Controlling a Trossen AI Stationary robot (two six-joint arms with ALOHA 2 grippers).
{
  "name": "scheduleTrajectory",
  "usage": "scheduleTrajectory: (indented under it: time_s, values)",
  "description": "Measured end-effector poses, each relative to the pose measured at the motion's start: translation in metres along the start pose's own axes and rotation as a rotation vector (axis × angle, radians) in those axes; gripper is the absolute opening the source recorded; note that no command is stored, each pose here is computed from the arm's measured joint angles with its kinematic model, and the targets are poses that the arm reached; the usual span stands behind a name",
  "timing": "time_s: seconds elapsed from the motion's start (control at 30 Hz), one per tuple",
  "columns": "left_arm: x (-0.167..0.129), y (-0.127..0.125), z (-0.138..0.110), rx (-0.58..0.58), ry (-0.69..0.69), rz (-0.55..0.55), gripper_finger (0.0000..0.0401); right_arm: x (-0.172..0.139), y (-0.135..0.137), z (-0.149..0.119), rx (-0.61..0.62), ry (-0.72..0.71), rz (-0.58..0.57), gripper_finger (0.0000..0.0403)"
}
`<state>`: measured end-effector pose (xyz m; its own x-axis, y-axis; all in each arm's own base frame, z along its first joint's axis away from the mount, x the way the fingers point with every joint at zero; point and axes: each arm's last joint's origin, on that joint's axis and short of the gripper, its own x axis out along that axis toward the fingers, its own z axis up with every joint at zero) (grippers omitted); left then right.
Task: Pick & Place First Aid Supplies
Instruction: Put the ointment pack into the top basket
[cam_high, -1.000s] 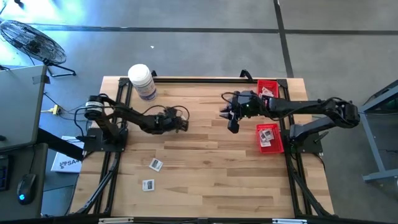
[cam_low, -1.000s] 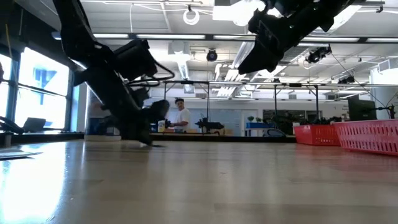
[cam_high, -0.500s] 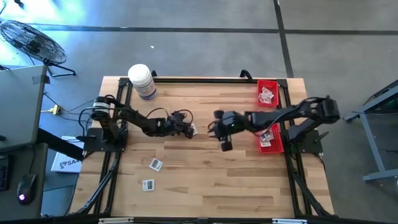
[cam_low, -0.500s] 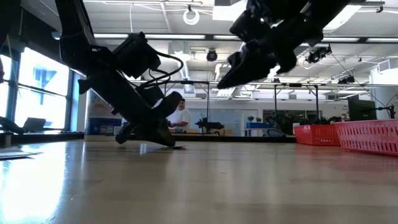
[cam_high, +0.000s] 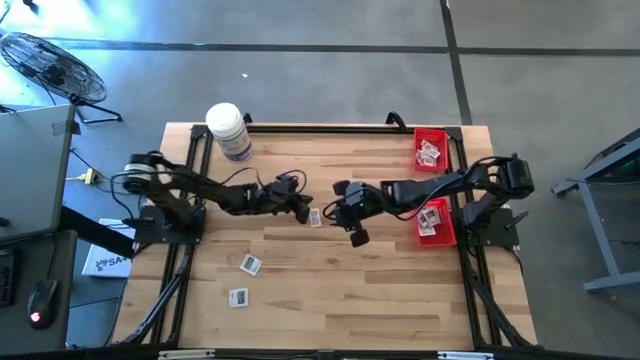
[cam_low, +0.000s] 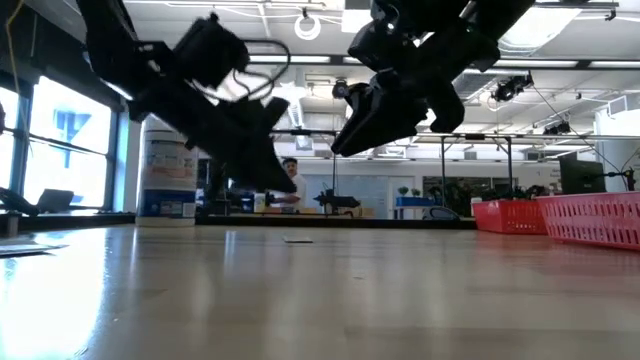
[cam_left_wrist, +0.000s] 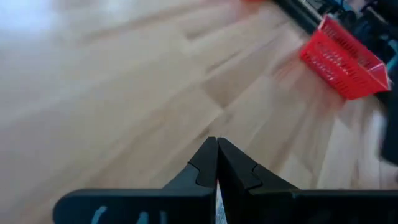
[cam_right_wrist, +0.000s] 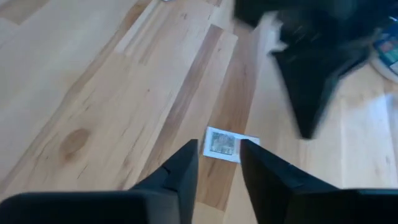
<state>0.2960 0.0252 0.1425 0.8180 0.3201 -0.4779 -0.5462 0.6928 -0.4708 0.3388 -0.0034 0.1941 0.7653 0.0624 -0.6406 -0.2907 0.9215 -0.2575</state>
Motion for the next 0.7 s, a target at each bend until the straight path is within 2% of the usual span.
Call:
scheduleTrajectory:
  time_s: [0.1,0.23,0.43,0.57,0.7]
  values:
    - [-0.016,-0.004,0.014,0.054,-0.054,0.027,0.0000,0.001,0.000,0.000,0.009,-0.001,0.009,0.0150]
    - [-0.032,-0.003,0.024,0.085,-0.105,0.120,0.0000,0.001,0.001,0.000,0.027,-0.003,0.009,0.0184]
    - [-0.036,-0.001,0.025,0.090,-0.112,0.168,0.0000,0.012,0.003,-0.007,0.061,0.027,0.023,0.0188]
    - [-0.036,0.001,0.023,0.082,-0.090,0.191,0.0000,0.031,0.008,-0.019,0.088,0.134,0.062,0.0190]
    - [-0.036,0.003,0.021,0.089,-0.071,0.216,0.0000,0.039,0.004,-0.020,0.102,0.202,0.078,0.0190]
